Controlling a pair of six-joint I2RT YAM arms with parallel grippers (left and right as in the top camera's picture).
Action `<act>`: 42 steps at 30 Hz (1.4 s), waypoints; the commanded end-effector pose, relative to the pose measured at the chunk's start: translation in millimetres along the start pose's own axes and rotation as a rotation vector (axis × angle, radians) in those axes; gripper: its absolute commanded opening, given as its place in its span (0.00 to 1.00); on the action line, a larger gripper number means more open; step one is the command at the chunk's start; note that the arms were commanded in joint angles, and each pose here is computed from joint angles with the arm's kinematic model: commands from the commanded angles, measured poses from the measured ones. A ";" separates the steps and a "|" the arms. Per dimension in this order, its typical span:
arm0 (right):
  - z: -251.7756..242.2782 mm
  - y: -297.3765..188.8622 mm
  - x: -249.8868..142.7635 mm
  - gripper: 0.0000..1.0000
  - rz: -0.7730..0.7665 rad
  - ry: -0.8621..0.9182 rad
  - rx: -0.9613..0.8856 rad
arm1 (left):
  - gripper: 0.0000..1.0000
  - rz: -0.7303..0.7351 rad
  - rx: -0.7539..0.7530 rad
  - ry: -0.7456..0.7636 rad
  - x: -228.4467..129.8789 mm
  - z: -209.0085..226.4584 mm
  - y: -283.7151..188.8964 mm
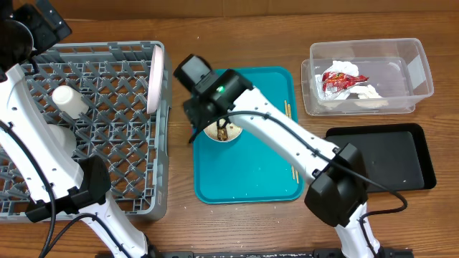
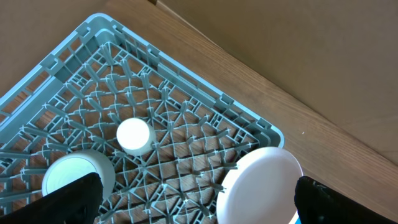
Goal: Sort waste into correct bins and load items into the dishwasher
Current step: 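Reach right gripper to the rice bowl and grasp its rim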
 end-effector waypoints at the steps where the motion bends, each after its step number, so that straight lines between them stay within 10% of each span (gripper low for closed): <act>1: 15.9 23.1 -6.8 0.63 0.031 -0.031 0.000 | 1.00 -0.017 -0.004 0.011 -0.3 1.4 -10.5; 42: -2.0 92.7 -28.2 0.10 0.082 0.058 -0.166 | 1.00 -0.017 -0.004 0.011 -0.3 1.4 -10.5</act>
Point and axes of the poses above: each gripper's point midway between its finger pads, its own y axis out along the fingers, its own z axis along the line the jaws close on, x = y × z, the point moved 7 cm from there along -y, back along the fingers, and after that the axes turned 5 degrees about y, right-handed, at the moved point
